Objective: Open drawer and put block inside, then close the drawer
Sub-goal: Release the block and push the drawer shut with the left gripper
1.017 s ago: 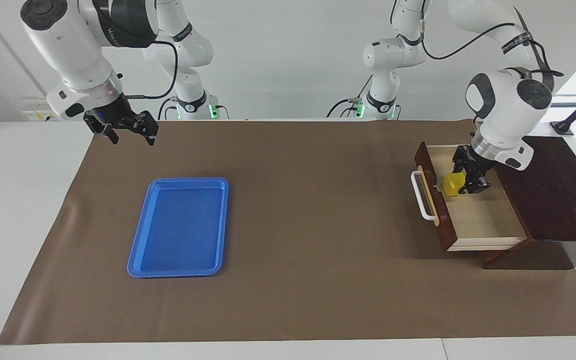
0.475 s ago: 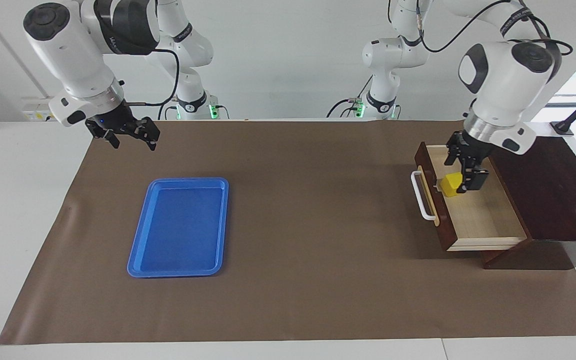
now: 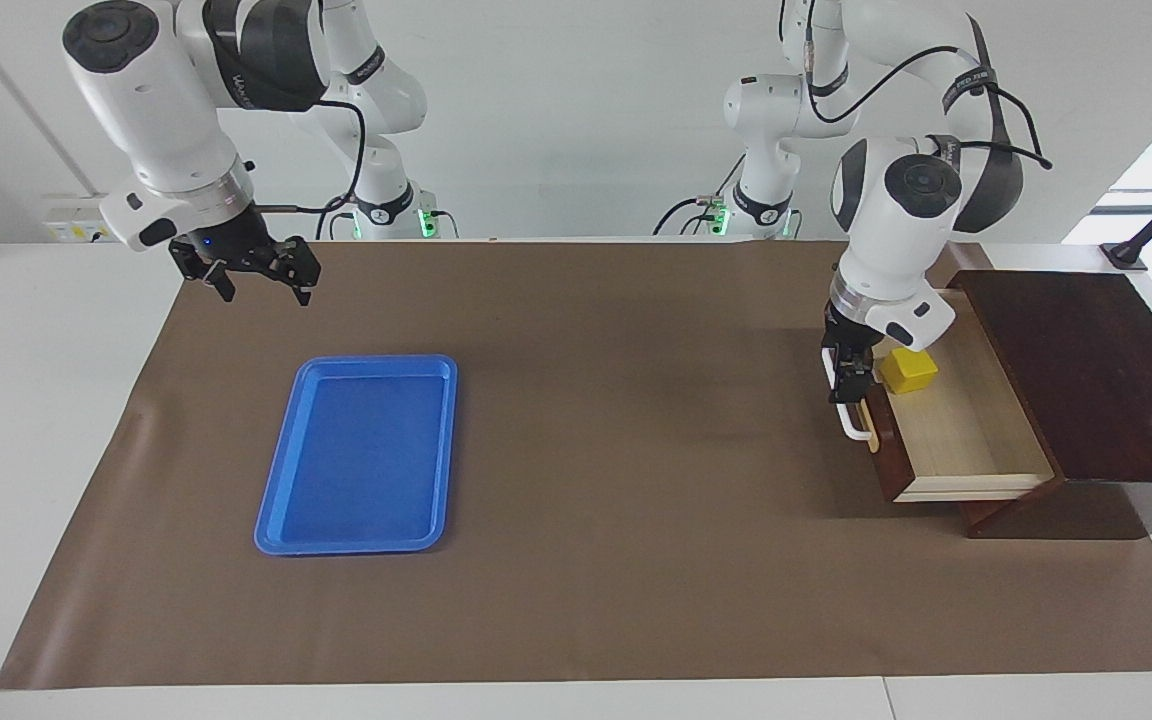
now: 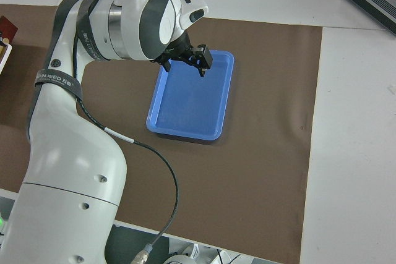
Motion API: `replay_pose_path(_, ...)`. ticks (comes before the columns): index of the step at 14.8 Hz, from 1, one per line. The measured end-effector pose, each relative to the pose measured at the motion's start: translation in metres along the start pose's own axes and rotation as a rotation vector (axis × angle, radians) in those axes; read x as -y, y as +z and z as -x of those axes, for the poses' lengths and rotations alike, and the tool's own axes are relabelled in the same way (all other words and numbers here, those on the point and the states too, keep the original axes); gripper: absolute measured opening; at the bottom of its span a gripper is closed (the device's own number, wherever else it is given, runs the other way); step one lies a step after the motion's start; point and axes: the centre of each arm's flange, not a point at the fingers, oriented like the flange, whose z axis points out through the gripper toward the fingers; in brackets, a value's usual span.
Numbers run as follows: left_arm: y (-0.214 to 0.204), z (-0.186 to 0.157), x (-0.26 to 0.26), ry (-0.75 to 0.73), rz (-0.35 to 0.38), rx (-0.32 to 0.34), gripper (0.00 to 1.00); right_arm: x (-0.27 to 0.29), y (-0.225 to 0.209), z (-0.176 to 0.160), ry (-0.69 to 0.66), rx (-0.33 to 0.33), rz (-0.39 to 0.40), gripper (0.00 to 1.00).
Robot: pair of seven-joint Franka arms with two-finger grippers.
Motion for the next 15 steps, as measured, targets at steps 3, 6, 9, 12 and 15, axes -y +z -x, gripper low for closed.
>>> replay_pose_path(3, 0.003, -0.029, 0.001, -0.04, 0.003, 0.007, 1.0, 0.003, 0.0, 0.0, -0.008, 0.0, 0.0, 1.0)
replay_pose_path(6, 0.002, -0.036, 0.001, -0.047, 0.004, -0.002, 1.0, 0.003, 0.0, 0.0, -0.041, 0.001, 0.0, 1.0)
replay_pose_path(9, 0.001, -0.059, 0.002, -0.057, 0.009, -0.023, 1.0, 0.005, 0.0, 0.001, -0.051, 0.0, 0.001, 1.0)
replay_pose_path(12, 0.002, -0.098, 0.005, -0.073, 0.017, -0.033, 1.0, 0.007, 0.0, 0.001, -0.053, 0.001, 0.001, 1.0)
replay_pose_path(15, 0.006, -0.144, 0.011, -0.093, 0.034, -0.047, 1.0, 0.007, 0.0, 0.001, -0.054, 0.001, 0.001, 1.0)
